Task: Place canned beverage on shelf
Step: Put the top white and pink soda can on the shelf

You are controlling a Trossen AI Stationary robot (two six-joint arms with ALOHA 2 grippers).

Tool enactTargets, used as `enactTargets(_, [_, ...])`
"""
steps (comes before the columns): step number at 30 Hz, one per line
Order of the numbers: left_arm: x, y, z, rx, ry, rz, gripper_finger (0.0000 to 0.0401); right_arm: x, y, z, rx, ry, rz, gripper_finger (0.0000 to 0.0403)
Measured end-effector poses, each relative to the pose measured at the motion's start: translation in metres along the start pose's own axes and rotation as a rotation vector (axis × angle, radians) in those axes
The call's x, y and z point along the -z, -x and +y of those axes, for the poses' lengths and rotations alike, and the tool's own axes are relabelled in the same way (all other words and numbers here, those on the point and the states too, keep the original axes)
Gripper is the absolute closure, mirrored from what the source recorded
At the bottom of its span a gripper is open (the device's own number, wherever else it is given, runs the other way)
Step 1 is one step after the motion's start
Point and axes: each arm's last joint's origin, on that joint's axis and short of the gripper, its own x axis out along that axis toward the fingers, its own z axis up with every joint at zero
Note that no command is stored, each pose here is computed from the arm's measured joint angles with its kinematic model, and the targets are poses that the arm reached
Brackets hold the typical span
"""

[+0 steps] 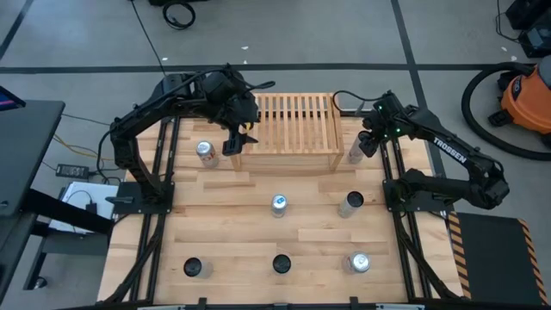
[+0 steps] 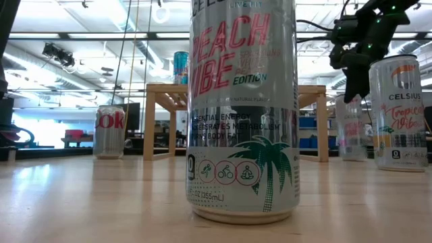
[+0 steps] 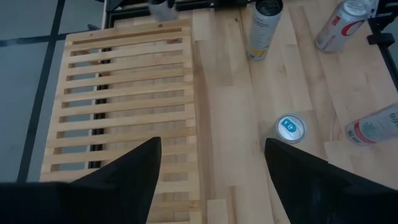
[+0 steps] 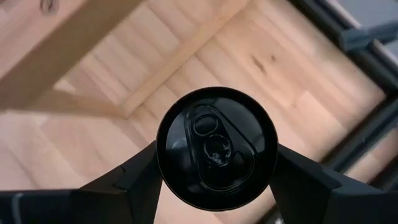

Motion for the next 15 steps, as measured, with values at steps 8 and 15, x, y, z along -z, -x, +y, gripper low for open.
enactTargets(8, [0.006, 0.002, 0.015, -0.035, 0.040, 0.010, 0.0113, -0.013, 0.031, 0.002, 0.017, -0.016, -0.041, 0.0149])
enactTargets(15, [0.009, 0.004, 0.024, -0.054, 0.062, 0.016, 0.0113, -0.023, 0.072, 0.004, 0.107, -0.011, -0.095, 0.0149])
